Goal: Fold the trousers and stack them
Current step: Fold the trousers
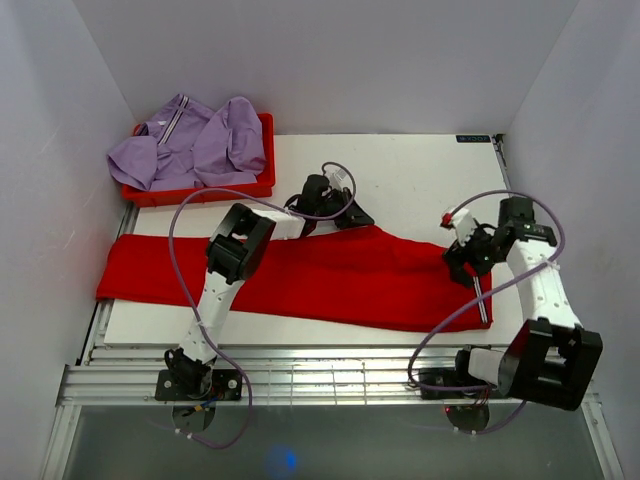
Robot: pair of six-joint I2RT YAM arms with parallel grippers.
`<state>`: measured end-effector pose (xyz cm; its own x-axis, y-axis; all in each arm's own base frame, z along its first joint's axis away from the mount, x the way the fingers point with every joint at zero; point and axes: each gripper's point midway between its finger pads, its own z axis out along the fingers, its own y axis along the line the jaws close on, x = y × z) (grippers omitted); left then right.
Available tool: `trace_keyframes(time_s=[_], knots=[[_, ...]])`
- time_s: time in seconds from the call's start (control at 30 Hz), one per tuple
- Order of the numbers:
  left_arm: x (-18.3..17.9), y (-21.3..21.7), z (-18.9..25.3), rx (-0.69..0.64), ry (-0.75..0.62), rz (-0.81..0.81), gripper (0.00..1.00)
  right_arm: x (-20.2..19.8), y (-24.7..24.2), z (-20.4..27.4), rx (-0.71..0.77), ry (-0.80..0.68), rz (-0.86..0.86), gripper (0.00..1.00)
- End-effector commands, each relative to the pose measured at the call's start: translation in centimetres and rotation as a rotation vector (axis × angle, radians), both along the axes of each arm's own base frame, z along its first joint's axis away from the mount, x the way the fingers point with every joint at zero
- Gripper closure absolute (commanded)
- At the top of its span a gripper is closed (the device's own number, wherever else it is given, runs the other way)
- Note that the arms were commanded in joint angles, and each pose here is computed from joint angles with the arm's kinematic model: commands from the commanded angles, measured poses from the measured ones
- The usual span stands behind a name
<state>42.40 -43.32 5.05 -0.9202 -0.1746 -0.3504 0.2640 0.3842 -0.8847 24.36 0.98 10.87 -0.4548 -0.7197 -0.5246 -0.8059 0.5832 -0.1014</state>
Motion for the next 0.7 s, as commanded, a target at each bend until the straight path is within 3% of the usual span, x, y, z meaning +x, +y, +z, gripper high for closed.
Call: trace_keyframes(time_s=[0.0, 0.13, 0.3, 0.43, 0.67], knots=[[2.4, -0.3, 4.4, -0.049, -0.202, -0.018, 1.00, 0.8, -0.7, 1.4, 0.209, 0.091, -0.155, 0.16], [2.5, 0.0, 3.7, -0.041, -0.201, -0.020, 1.00, 3.3, -3.6, 1.1, 0.352, 0.180, -0.363, 0.16], [3.2, 0.6, 3.3, -0.029, -0.212, 0.002, 1.00, 5.2, -4.3, -0.1, 0.463, 0.253, -0.492, 0.17], [3.6, 0.9, 3.2, -0.025, -0.220, 0.009, 1.00, 5.7, -4.3, -1.7, 0.487, 0.266, -0.525, 0.26], [3.9, 1.2, 2.9, -0.019, -0.219, 0.020, 1.00, 5.3, -5.5, -4.4, 0.416, 0.271, -0.589, 0.32]])
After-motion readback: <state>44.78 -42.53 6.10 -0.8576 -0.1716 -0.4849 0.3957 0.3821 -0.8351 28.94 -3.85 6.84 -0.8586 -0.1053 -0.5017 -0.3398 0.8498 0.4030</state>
